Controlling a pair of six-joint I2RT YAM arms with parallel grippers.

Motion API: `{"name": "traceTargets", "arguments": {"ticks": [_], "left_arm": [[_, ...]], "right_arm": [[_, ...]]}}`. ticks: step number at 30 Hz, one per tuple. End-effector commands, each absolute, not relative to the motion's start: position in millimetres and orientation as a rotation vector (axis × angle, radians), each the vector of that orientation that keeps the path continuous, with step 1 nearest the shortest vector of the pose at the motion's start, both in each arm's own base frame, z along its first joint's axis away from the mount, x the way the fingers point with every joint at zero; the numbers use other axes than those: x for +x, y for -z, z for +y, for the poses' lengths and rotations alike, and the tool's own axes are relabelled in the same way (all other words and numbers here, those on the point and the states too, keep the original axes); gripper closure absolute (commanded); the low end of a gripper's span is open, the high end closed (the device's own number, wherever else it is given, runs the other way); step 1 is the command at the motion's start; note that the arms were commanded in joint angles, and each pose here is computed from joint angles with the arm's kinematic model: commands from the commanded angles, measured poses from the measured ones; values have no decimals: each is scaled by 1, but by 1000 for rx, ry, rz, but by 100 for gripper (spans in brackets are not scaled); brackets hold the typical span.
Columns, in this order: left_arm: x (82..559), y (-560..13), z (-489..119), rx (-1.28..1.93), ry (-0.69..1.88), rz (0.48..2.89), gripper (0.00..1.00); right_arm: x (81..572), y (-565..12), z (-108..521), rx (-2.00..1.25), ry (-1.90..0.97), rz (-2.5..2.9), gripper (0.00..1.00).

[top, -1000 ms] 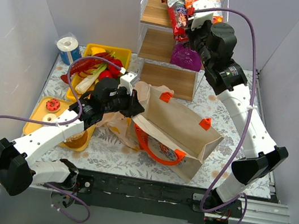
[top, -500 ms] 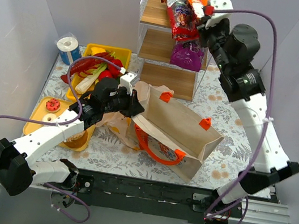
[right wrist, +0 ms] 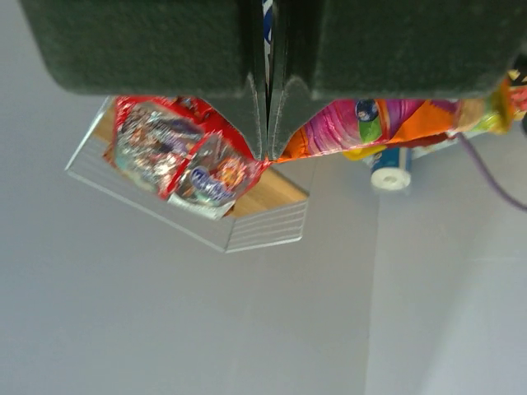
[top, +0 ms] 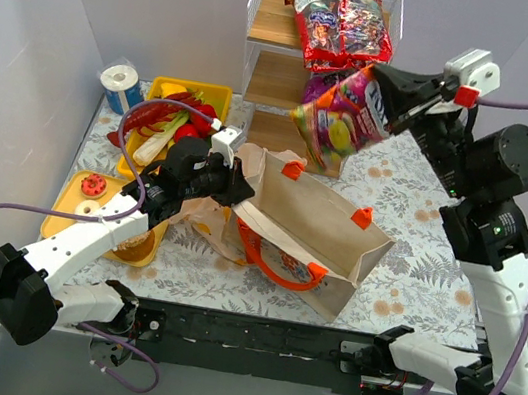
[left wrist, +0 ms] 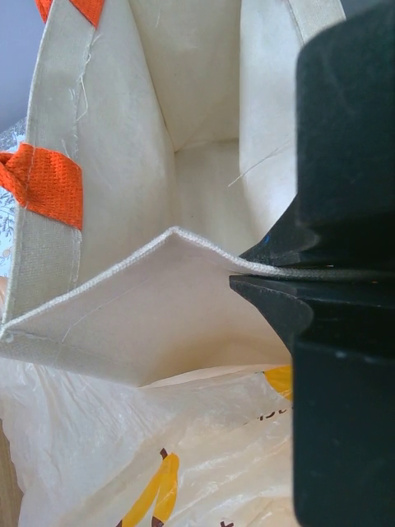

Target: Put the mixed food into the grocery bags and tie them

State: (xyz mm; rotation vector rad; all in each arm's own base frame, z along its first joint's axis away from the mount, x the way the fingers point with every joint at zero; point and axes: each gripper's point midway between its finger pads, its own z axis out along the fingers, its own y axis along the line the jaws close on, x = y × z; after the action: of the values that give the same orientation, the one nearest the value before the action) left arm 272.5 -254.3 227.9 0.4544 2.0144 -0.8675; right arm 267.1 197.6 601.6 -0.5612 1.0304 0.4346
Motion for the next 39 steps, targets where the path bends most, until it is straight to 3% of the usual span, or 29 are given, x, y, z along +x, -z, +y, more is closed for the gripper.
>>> {"name": "traceTargets", "arguments": {"ticks": [1,12,18,30,35,39], "left_arm": [[271,-228,-248,446,836,2003,100],[268,-224,-252,462,867,2003,100],[269,-222,-253,463,870,2010,100],[270,-217,-253,466,863,2021,100],[271,-218,-251,461,849,2021,100],[270,-217,-253,464,859,2025,100]], "right_arm": [[253,-575,210,-567,-583,1046,99],[240,-447,214,-567,-715,1308,99],[234,-406,218,-579,-751,1401,99],[222,-495,216,-585,-763,1239,99],[208,-488,228,-615,-865,1219,99],[209,-446,235,-614,-901,1323,99]]}}
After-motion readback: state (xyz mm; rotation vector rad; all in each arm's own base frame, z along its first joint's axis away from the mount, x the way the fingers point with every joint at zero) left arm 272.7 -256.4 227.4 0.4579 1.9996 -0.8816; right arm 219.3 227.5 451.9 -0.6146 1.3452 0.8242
